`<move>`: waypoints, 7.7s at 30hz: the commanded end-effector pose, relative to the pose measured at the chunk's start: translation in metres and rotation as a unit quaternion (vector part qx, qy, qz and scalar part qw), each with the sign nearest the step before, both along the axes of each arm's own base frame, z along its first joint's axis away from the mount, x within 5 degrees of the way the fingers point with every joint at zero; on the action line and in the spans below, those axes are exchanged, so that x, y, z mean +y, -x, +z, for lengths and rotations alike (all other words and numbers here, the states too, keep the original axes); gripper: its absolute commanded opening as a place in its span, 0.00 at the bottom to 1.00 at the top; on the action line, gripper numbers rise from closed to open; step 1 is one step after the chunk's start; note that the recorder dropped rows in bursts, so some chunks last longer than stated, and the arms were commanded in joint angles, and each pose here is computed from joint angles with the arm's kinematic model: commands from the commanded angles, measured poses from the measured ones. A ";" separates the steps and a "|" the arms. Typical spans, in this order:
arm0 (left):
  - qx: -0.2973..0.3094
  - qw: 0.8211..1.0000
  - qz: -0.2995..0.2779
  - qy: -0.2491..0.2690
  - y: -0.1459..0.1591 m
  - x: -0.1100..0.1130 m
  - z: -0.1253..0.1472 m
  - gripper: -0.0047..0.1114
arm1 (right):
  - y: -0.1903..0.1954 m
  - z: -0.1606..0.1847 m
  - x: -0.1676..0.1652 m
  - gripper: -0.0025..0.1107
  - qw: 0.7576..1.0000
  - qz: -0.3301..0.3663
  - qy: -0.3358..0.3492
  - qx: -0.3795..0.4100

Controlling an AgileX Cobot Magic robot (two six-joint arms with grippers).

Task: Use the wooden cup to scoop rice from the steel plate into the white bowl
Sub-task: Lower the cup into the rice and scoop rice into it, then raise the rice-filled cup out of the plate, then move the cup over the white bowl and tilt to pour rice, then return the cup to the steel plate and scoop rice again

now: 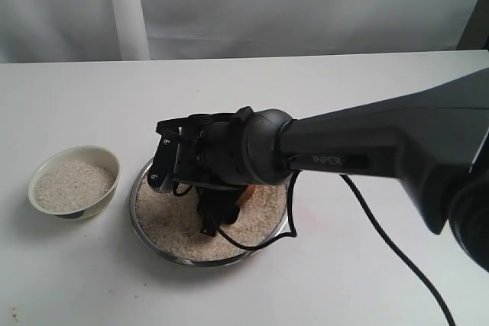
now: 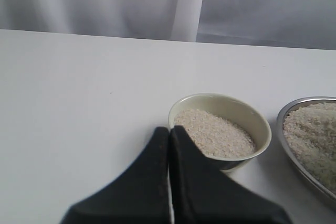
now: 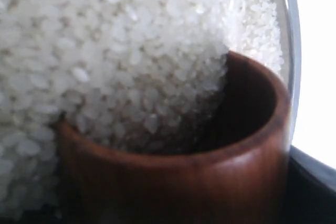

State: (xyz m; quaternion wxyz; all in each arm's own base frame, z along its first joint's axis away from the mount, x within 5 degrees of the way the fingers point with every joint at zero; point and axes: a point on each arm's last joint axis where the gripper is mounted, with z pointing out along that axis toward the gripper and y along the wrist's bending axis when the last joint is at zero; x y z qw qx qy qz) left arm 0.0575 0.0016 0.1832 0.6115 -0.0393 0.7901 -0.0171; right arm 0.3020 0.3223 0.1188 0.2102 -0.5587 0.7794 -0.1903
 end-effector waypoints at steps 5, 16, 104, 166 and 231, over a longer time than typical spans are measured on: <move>-0.003 1.000 0.001 0.005 0.000 0.000 0.001 0.04 | 0.003 -0.002 0.008 0.02 0.996 -0.044 -0.076 0.011; -0.003 1.000 0.001 0.005 0.000 0.000 0.001 0.04 | 0.010 -0.006 -0.016 0.02 0.971 -0.057 -0.230 0.043; -0.003 1.000 0.001 0.006 0.000 0.000 0.001 0.04 | -0.017 0.113 0.075 0.02 0.932 0.200 -0.267 -0.141; -0.003 1.000 0.001 0.006 0.000 0.000 0.001 0.04 | -0.022 0.069 0.111 0.02 0.785 0.536 0.155 -0.270; -0.003 1.000 0.001 0.004 0.000 0.000 0.001 0.04 | -0.033 0.077 -0.016 0.02 0.903 0.327 0.265 -0.088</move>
